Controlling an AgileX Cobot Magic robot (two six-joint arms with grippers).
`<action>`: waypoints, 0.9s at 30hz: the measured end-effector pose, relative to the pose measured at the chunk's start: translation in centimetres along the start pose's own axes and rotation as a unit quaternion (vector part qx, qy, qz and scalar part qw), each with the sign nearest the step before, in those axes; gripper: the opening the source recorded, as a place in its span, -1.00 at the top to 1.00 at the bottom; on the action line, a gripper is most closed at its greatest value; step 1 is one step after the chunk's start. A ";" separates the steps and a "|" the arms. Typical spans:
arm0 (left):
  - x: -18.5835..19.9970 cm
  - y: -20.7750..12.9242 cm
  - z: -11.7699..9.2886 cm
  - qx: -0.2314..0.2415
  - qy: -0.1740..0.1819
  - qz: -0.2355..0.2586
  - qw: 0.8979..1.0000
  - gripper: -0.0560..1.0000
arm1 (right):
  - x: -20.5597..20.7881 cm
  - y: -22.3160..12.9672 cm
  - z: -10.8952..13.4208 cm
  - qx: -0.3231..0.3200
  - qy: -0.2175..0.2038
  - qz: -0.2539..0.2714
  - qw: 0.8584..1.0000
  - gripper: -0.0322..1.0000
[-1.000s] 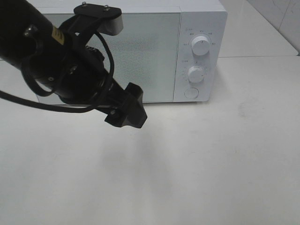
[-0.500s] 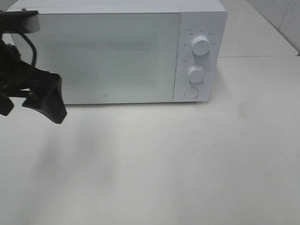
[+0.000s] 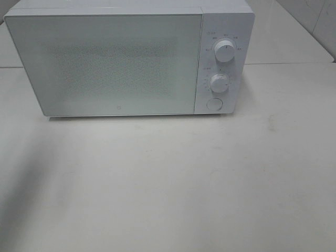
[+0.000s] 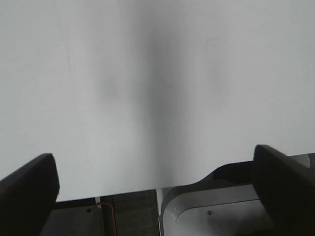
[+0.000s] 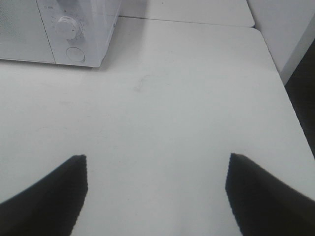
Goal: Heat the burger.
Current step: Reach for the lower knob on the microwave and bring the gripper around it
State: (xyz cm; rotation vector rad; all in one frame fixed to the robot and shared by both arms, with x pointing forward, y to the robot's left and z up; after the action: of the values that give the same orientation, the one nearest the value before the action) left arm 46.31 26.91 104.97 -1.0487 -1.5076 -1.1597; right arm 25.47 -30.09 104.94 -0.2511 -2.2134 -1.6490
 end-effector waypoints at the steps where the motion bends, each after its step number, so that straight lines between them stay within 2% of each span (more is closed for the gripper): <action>1: 0.1 -0.8 1.1 0.014 0.007 -0.003 1.000 -0.97 | 0.0 0.0 0.0 0.000 0.000 0.000 1.000 -0.52; 4: 0.1 -2.5 2.3 0.032 0.012 -0.007 0.999 -0.97 | 0.0 0.0 0.0 0.000 0.000 0.000 1.000 -0.52; 9: 0.5 -4.8 3.0 0.036 0.010 -0.021 0.999 -0.97 | 0.0 0.0 0.0 0.000 0.000 0.000 1.000 -0.52; 11: 0.7 -7.1 3.5 0.036 0.006 -0.039 0.999 -0.97 | 0.0 0.0 0.0 0.000 0.000 0.000 1.000 -0.52; 14: 0.7 -7.7 3.7 0.036 0.004 -0.045 0.998 -0.97 | 0.0 0.0 0.0 0.000 0.000 0.000 1.000 -0.52; 24: 0.6 -13.1 4.9 0.032 -0.018 -0.126 0.991 -0.97 | 0.0 0.0 0.0 0.000 0.000 0.000 1.000 -0.52; 25: 0.8 -13.7 5.0 0.030 -0.026 -0.155 0.987 -0.97 | 0.0 0.0 0.0 0.000 0.000 0.000 1.000 -0.52; 26: 0.8 -13.7 5.0 0.030 -0.026 -0.155 0.987 -0.97 | 0.0 0.0 0.0 0.000 0.000 0.000 1.000 -0.52; 27: 1.1 -13.9 5.1 0.029 -0.032 -0.176 0.983 -0.97 | 0.0 0.0 0.0 0.000 0.000 0.000 1.000 -0.52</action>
State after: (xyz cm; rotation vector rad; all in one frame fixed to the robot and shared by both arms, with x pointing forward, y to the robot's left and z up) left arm 31.83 29.35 102.93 -0.8045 -1.8182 -1.3234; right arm 25.47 -30.09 104.94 -0.2511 -2.2134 -1.6490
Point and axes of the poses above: a point on each arm's last joint axis where the gripper is mounted, x pointing back along that axis away from the gripper, z along the wrist's bending axis when the last joint is at zero, y = z × x, the point moved 2 cm from there along -x, pointing out along that axis toward the gripper, and after that the axes turned 15 degrees about x, right-handed, at the moved point
